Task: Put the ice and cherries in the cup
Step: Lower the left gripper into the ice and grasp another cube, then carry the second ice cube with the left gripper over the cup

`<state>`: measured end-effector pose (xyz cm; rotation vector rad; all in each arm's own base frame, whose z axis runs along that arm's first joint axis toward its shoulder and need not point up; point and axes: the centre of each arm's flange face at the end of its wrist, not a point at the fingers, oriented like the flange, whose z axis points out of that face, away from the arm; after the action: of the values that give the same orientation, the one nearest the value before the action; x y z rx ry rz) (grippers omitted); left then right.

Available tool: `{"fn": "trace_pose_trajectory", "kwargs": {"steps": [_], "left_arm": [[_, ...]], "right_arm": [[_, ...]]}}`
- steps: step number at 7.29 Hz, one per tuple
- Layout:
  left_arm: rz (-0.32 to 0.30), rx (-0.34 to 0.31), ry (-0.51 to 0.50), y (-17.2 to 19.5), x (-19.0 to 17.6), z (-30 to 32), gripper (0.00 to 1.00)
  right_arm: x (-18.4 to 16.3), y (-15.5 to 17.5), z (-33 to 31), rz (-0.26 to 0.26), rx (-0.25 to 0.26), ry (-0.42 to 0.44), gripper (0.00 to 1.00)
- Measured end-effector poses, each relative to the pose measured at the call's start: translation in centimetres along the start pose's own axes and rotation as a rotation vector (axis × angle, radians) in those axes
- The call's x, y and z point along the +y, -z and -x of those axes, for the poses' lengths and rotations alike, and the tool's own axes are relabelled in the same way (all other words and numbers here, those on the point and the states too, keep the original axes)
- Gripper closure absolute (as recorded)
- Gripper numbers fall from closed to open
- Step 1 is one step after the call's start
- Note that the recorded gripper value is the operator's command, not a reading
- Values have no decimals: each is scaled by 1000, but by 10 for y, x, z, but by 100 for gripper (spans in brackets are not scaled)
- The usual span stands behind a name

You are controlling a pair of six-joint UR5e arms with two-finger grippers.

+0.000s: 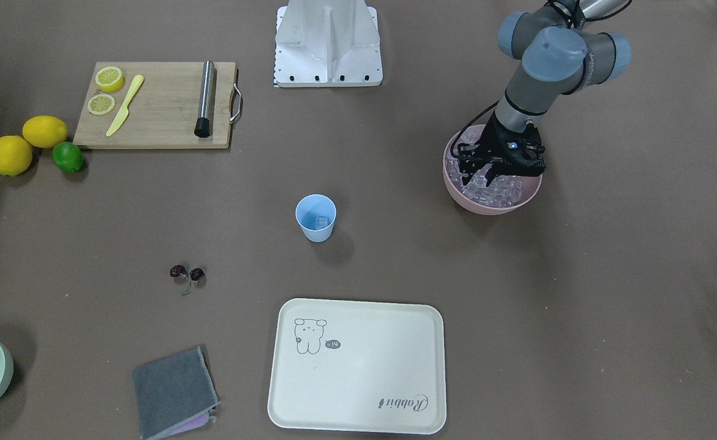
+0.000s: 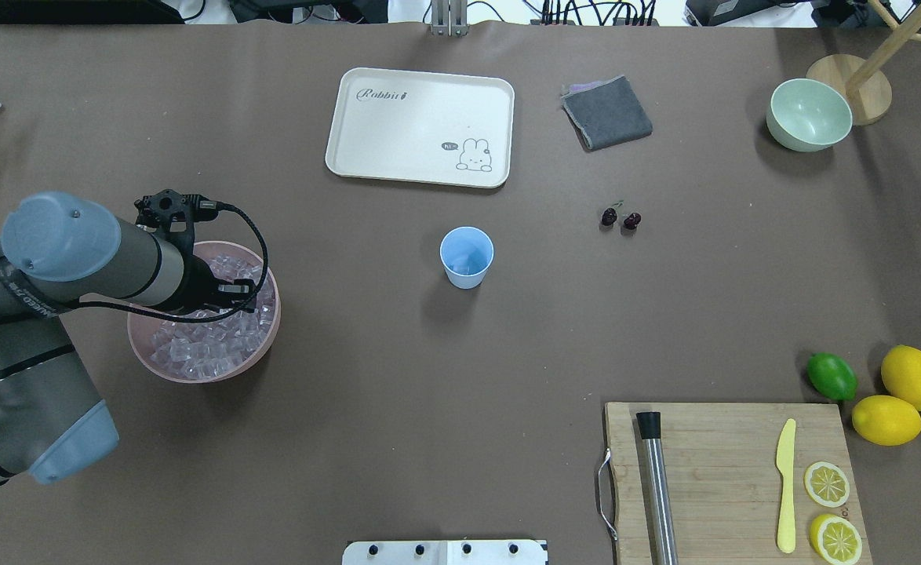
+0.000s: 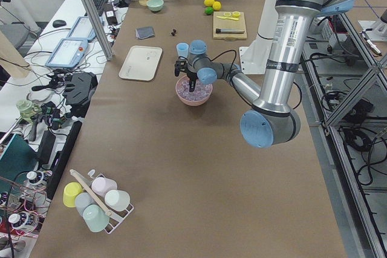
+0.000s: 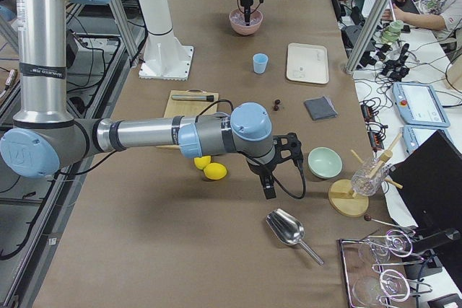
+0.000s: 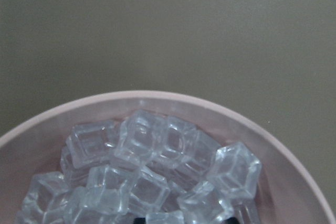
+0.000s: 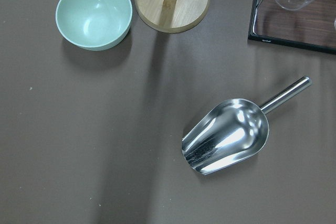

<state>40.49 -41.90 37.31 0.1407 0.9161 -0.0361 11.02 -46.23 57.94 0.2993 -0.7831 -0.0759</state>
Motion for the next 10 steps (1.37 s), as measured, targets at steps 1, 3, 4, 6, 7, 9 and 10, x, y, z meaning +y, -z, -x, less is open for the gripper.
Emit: {"fn": "trace_pose_trajectory", "kwargs": {"steps": [1, 3, 4, 6, 7, 9, 10], "left_arm": [[0, 3, -1, 1, 0, -1, 100], [-4, 18, -8, 12, -2, -4, 100], [-9, 31, -12, 22, -5, -5, 100], [-11, 54, -20, 48, -21, 2, 100], [-5, 60, -13, 68, -43, -10, 100], [12, 41, -51, 111, -118, -122, 100], [19, 51, -78, 116, -141, -182, 100]], "right_arm": [[3, -1, -1, 3, -1, -3, 1], [6, -2, -1, 6, -2, -6, 1], [5, -1, 0, 4, 0, -3, 1], [2, 1, 1, -1, 3, 2, 1], [1, 1, 2, -1, 3, 3, 1], [3, 1, 1, 0, 0, 1, 1], [6, 1, 1, 2, -1, -3, 1]]}}
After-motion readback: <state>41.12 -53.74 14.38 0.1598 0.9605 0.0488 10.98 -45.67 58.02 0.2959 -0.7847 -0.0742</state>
